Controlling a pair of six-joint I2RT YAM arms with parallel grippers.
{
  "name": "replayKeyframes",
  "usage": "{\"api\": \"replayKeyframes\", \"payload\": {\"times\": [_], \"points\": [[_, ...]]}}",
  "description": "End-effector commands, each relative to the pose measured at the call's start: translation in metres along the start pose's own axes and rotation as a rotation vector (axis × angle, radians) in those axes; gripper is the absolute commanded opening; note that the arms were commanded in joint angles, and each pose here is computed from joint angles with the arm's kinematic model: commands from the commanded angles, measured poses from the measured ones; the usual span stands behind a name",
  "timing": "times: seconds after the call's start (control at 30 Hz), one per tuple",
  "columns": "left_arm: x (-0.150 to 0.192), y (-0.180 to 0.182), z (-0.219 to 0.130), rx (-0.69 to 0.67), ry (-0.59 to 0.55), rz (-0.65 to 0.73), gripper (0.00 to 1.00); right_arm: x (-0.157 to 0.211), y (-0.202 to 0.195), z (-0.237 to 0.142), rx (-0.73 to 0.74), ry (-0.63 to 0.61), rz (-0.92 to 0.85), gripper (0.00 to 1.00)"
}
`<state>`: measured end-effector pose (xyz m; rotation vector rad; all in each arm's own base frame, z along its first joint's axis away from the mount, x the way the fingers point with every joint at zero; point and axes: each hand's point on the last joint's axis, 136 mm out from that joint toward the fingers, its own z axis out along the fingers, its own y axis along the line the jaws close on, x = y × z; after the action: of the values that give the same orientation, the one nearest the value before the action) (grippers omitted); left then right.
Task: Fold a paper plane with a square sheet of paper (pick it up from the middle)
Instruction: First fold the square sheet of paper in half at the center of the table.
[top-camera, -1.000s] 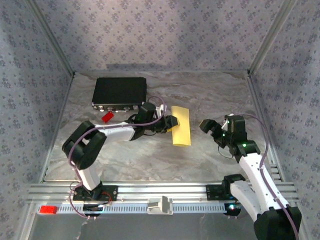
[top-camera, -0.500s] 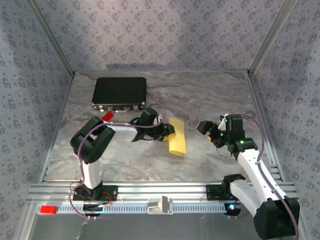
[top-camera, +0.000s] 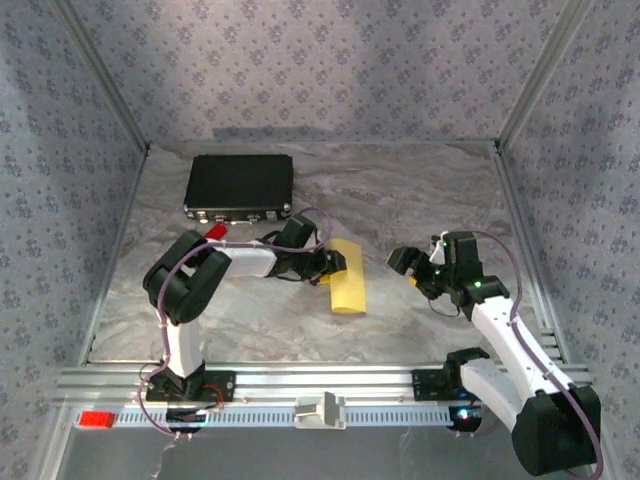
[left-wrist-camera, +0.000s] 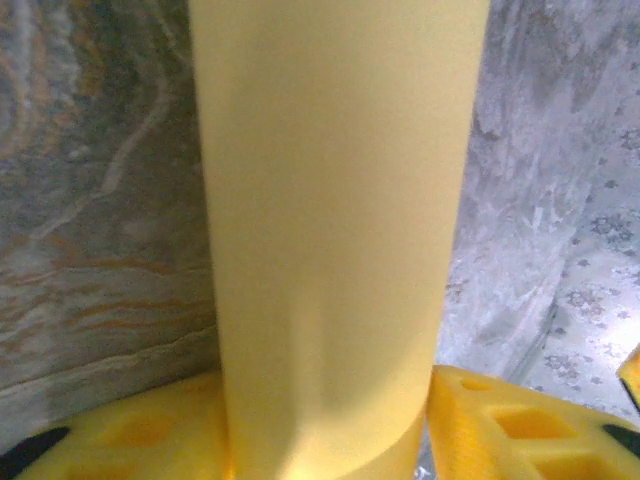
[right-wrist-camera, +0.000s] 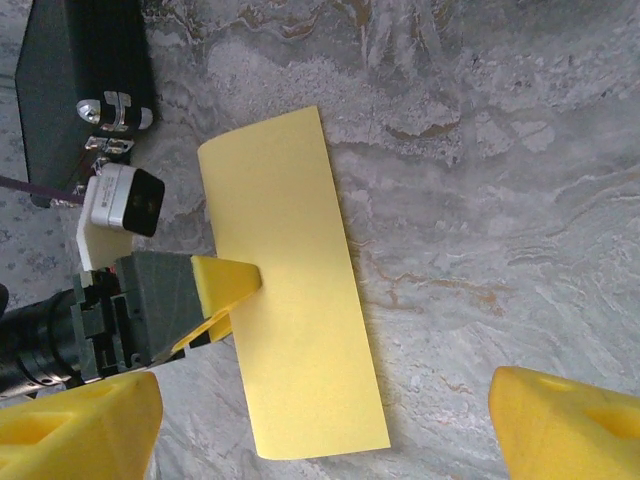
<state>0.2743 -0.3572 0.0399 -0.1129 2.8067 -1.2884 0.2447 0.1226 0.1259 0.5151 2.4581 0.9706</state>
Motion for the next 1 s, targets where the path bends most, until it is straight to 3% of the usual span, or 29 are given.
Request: {"api": "replayKeyframes", "payload": {"times": [0.0, 0.2, 0.63, 0.97], "points": [[-0.006, 0.019, -0.007, -0.126, -0.048, 0.036, 0.57, -0.001, 0.001, 0.003, 0.003, -0.007, 0.006, 0.87], [-0.006, 0.028, -0.018, -0.283, -0.067, 0.105, 0.59, 0.000, 0.000, 0.007, 0.010, 0.007, 0.004, 0.87], [-0.004, 0.036, -0.018, -0.336, -0.056, 0.121, 0.48, 0.002, 0.001, 0.010, 0.019, 0.015, -0.002, 0.87], [0.006, 0.048, -0.008, -0.405, 0.064, 0.173, 0.47, 0.002, 0.001, 0.011, 0.024, 0.019, -0.005, 0.88]]}}
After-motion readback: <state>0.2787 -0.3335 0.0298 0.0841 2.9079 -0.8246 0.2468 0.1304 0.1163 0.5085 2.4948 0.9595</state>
